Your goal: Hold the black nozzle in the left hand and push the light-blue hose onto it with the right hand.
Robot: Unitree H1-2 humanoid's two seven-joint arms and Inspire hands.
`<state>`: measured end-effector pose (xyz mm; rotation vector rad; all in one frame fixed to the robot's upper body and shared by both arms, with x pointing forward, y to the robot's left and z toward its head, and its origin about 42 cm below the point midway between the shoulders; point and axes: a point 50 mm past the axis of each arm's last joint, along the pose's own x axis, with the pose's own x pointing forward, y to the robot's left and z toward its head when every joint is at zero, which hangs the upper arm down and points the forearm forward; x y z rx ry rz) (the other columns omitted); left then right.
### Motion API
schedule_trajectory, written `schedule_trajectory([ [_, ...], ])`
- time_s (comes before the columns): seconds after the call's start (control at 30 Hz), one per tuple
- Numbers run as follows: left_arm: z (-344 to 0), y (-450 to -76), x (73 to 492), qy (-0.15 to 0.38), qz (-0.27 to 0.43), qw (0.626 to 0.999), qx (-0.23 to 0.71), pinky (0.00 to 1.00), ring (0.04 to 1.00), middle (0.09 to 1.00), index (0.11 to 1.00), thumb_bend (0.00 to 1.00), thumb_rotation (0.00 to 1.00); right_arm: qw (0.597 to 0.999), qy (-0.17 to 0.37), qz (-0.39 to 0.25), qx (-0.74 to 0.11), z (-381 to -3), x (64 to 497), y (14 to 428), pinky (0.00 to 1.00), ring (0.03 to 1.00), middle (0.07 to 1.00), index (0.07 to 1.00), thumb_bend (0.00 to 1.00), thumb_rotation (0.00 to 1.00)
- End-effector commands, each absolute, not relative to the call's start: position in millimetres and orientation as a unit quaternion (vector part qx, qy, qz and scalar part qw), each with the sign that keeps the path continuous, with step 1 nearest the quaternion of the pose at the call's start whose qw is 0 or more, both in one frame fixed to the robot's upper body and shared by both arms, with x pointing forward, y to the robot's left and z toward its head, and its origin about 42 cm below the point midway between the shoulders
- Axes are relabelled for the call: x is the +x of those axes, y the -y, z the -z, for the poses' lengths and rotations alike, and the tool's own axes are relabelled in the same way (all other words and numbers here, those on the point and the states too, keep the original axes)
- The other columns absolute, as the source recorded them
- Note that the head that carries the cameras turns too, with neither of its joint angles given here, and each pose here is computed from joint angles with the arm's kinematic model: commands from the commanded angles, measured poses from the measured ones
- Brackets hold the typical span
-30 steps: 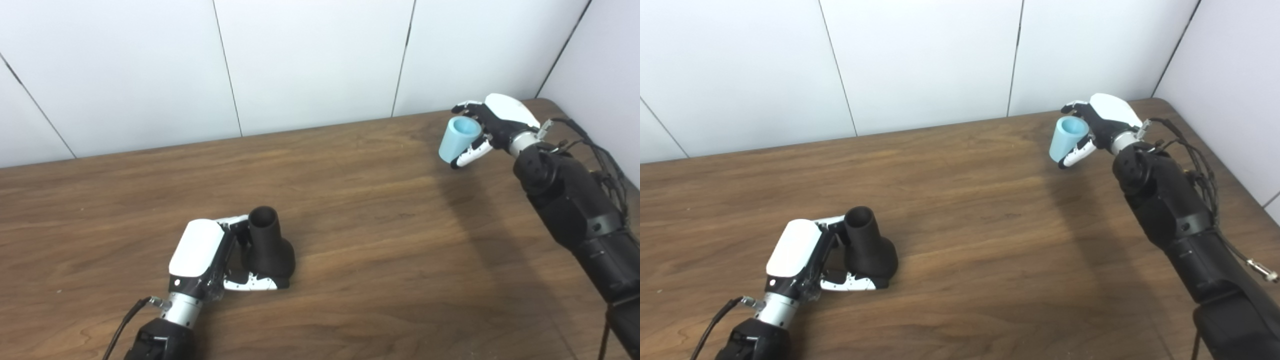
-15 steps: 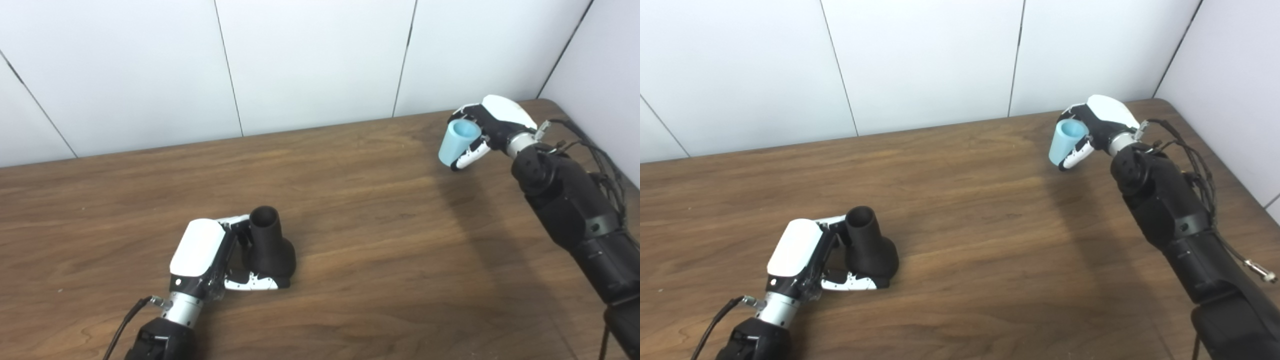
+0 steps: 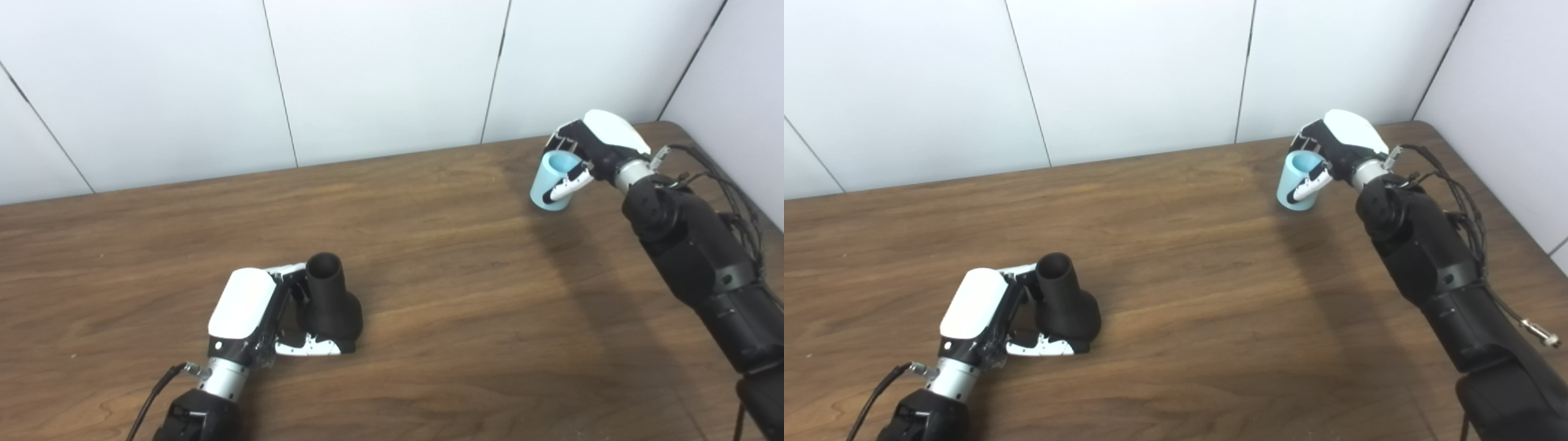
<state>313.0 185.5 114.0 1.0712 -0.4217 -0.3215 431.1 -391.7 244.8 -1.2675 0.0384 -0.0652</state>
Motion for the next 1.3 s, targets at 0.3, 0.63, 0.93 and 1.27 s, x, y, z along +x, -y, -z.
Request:
schedule_trajectory([
  [0.3, -35.8, -201.2, 260.4, 0.045, 0.240, 0.806, 0.540, 0.34, 0.463, 0.467, 0.490, 0.48, 0.00, 0.802, 0.093, 0.068, -0.586, -297.1, 415.8, 379.3, 0.45, 0.413, 0.517, 0.488, 0.52, 0.00],
  [0.63, -35.5, -190.0, 260.1, 0.025, 0.248, 0.807, 0.535, 0.35, 0.474, 0.495, 0.499, 0.48, 0.00, 0.842, 0.157, 0.049, -0.514, -313.5, 364.6, 321.3, 0.45, 0.410, 0.509, 0.501, 0.51, 0.00],
  [0.93, -35.2, -183.0, 259.9, 0.033, 0.246, 0.810, 0.532, 0.35, 0.474, 0.501, 0.498, 0.48, 0.00, 0.865, 0.202, -0.009, -0.459, -316.7, 323.6, 271.2, 0.42, 0.407, 0.500, 0.514, 0.50, 0.00],
  [1.27, -37.5, -172.0, 258.0, 0.031, 0.250, 0.809, 0.531, 0.36, 0.492, 0.519, 0.491, 0.48, 0.00, 0.897, 0.211, -0.055, -0.384, -327.1, 294.6, 247.4, 0.38, 0.399, 0.490, 0.547, 0.50, 0.00],
])
